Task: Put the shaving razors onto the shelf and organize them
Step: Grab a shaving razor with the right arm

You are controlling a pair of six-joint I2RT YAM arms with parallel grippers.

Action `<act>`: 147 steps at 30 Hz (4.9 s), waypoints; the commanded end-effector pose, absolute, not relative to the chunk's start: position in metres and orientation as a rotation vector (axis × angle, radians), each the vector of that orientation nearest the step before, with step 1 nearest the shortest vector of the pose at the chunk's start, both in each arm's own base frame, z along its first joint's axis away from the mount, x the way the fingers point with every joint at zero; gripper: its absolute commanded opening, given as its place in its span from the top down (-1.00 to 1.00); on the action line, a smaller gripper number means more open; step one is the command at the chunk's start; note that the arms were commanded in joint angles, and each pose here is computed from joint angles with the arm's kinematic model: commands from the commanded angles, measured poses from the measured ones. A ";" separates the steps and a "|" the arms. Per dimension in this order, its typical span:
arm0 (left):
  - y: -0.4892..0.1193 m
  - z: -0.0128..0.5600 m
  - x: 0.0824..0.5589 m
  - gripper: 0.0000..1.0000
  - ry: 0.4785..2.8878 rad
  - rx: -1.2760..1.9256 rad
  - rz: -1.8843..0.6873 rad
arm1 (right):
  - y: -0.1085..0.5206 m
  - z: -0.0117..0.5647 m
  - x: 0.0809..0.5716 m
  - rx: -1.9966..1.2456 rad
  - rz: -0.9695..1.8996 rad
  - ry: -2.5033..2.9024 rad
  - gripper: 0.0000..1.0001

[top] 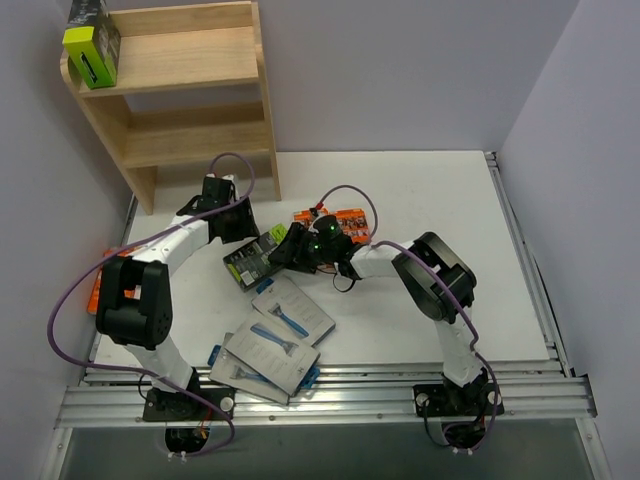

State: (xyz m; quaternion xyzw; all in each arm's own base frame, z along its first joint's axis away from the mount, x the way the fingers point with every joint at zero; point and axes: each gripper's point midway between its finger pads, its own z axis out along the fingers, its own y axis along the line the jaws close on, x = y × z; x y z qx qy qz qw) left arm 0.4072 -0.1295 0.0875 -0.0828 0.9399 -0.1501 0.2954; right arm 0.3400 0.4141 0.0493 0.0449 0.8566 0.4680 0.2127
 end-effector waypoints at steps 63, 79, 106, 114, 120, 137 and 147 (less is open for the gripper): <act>-0.150 0.176 0.353 0.01 2.295 -0.079 -0.393 | 0.368 0.215 0.374 -0.250 1.491 1.636 -0.59; -0.102 0.163 0.369 -0.03 2.352 -0.272 -0.296 | 0.378 0.133 0.447 -0.395 1.113 2.209 0.34; -0.112 0.157 0.370 -0.03 2.382 -0.258 -0.375 | 0.389 0.065 0.429 -0.572 1.251 2.353 0.38; -0.115 0.156 0.370 -0.03 2.391 -0.252 -0.390 | 0.398 0.051 0.428 -0.551 1.306 2.368 0.32; -0.115 0.155 0.370 -0.03 2.391 -0.251 -0.392 | 0.408 0.051 0.421 -0.566 1.352 2.357 0.24; -0.116 0.156 0.369 -0.03 2.392 -0.253 -0.399 | 0.434 0.036 0.388 -0.632 1.508 2.378 0.50; -0.113 0.157 0.370 -0.03 2.386 -0.259 -0.383 | 0.441 0.121 0.405 -0.609 1.519 2.184 1.00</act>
